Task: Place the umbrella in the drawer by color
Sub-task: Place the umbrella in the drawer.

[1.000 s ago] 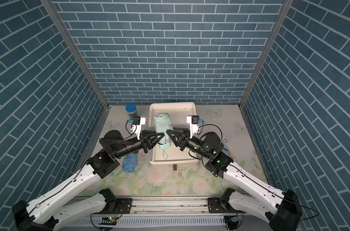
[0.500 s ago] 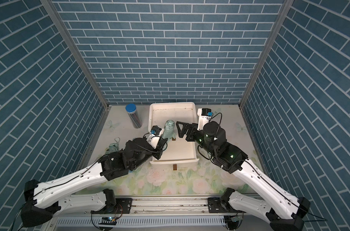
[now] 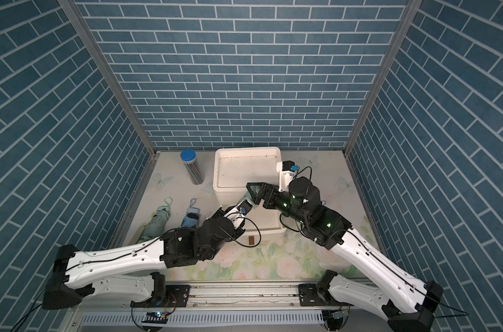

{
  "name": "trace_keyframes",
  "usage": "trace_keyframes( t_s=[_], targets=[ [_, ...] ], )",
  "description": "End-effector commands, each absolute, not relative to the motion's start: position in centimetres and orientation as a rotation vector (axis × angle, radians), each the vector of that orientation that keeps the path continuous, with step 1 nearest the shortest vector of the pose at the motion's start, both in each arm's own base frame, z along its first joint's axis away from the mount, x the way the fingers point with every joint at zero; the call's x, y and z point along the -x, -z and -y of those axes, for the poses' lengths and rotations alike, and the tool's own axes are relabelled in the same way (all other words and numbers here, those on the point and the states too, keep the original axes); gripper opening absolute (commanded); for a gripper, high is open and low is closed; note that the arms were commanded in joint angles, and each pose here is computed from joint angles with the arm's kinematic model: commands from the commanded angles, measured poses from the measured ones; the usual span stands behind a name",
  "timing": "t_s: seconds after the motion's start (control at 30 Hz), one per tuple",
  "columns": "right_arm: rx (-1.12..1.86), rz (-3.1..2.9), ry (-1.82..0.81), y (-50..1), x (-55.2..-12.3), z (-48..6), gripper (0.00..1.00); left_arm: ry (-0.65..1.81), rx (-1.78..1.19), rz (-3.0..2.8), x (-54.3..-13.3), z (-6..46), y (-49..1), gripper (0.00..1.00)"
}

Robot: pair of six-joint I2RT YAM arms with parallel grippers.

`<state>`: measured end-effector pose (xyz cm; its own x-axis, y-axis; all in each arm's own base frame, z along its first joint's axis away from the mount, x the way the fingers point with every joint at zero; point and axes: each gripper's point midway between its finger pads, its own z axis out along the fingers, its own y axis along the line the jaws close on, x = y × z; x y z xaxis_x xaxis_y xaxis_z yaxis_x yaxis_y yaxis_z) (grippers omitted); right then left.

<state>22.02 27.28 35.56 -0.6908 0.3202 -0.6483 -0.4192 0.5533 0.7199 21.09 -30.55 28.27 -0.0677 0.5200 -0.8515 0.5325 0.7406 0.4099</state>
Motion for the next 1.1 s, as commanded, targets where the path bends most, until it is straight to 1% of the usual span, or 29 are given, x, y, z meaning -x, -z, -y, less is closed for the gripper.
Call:
trace_keyframes(
  t_s=[0.0,0.1,0.17,0.33,0.4,0.57,0.63,0.73,0.8,0.83,0.9,0.93,1.03,1.07],
  targets=[
    [0.063,-2.022,-1.239,-35.5,-21.8,-27.7,0.8,0.028,-0.75,-1.66,-21.4,30.1,-31.0,0.0],
    [0.055,-2.103,-1.167,-33.8,-21.8,-27.3,0.77,-0.001,-0.758,-1.66,-21.6,30.1,-30.7,0.0],
    [0.061,-2.117,-1.178,-33.2,-21.7,-27.5,0.76,-0.001,-0.767,-1.656,-21.5,30.3,-30.7,0.0],
    [0.083,-2.122,-1.224,-33.2,-21.2,-28.1,0.69,-0.041,-0.794,-1.663,-21.6,30.6,-29.7,0.0],
    [0.08,-2.113,-1.229,-33.3,-21.2,-28.0,0.63,-0.047,-0.81,-1.667,-21.5,30.9,-29.3,0.0],
    [0.089,-2.111,-1.243,-33.4,-20.9,-28.1,0.58,-0.044,-0.838,-1.667,-21.2,31.3,-28.7,0.0],
    [0.087,-2.119,-1.243,-33.2,-20.9,-28.1,0.57,-0.046,-0.834,-1.664,-21.2,31.3,-28.7,0.0],
    [0.083,-2.137,-1.247,-32.5,-20.8,-28.2,0.6,-0.059,-0.83,-1.661,-21.3,31.1,-28.7,0.0],
    [0.08,-2.147,-1.252,-32.0,-20.8,-28.3,0.6,-0.071,-0.835,-1.66,-21.4,31.1,-28.5,0.0],
    [0.076,-2.153,-1.255,-31.7,-20.8,-28.4,0.58,-0.075,-0.838,-1.661,-21.4,31.2,-28.5,0.0],
    [0.071,-2.16,-1.259,-31.2,-20.8,-28.4,0.5,-0.084,-0.835,-1.663,-21.5,31.1,-28.5,0.0],
    [0.07,-2.162,-1.259,-31.1,-20.8,-28.4,0.44,-0.092,-0.832,-1.661,-21.5,31.1,-28.4,0.0],
    [0.07,-2.149,-1.265,-31.3,-20.7,-28.4,0.23,-0.108,-0.836,-1.661,-21.6,31.0,-27.9,0.0],
    [0.064,-2.144,-1.262,-31.4,-20.7,-28.2,0.12,-0.105,-0.843,-1.665,-21.6,31.1,-27.7,0.02]
  ],
)
